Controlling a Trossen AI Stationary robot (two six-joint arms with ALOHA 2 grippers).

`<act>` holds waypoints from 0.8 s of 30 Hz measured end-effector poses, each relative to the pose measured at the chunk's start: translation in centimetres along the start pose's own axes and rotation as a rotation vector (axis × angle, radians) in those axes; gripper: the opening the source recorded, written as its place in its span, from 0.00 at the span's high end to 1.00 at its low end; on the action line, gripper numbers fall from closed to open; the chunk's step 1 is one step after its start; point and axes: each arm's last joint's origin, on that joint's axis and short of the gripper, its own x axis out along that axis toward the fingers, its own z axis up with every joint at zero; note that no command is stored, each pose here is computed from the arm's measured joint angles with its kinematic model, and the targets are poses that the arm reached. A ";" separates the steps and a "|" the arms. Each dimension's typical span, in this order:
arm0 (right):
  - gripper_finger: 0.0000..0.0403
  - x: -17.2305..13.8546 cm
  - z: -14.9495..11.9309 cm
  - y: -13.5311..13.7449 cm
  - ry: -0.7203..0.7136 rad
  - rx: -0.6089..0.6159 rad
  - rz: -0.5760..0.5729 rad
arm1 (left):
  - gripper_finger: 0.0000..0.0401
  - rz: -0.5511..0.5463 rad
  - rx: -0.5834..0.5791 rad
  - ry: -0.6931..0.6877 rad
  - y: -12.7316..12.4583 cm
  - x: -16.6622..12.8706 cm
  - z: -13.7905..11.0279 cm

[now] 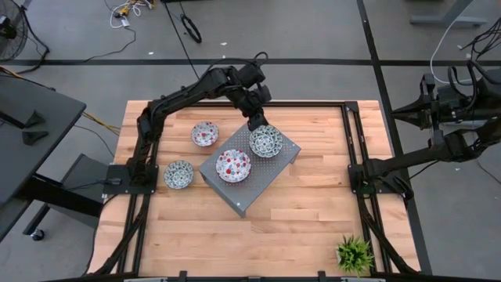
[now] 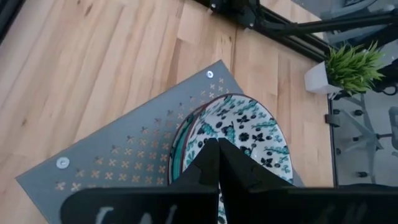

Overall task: Pick & Place Mini bowls
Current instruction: Stack the bottom blue patterned bowl on top of the blue patterned bowl on the shelf

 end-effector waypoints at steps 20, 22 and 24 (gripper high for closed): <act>0.93 0.0 0.0 0.0 0.000 0.000 0.000 | 1.00 0.048 -0.024 0.048 0.5 0.7 -0.4; 0.93 0.0 0.0 0.0 0.000 0.000 0.000 | 1.00 0.052 -0.015 0.054 0.5 0.7 -0.5; 0.93 0.0 0.0 0.0 0.000 0.000 0.000 | 1.00 0.067 -0.015 0.059 0.6 0.7 -0.5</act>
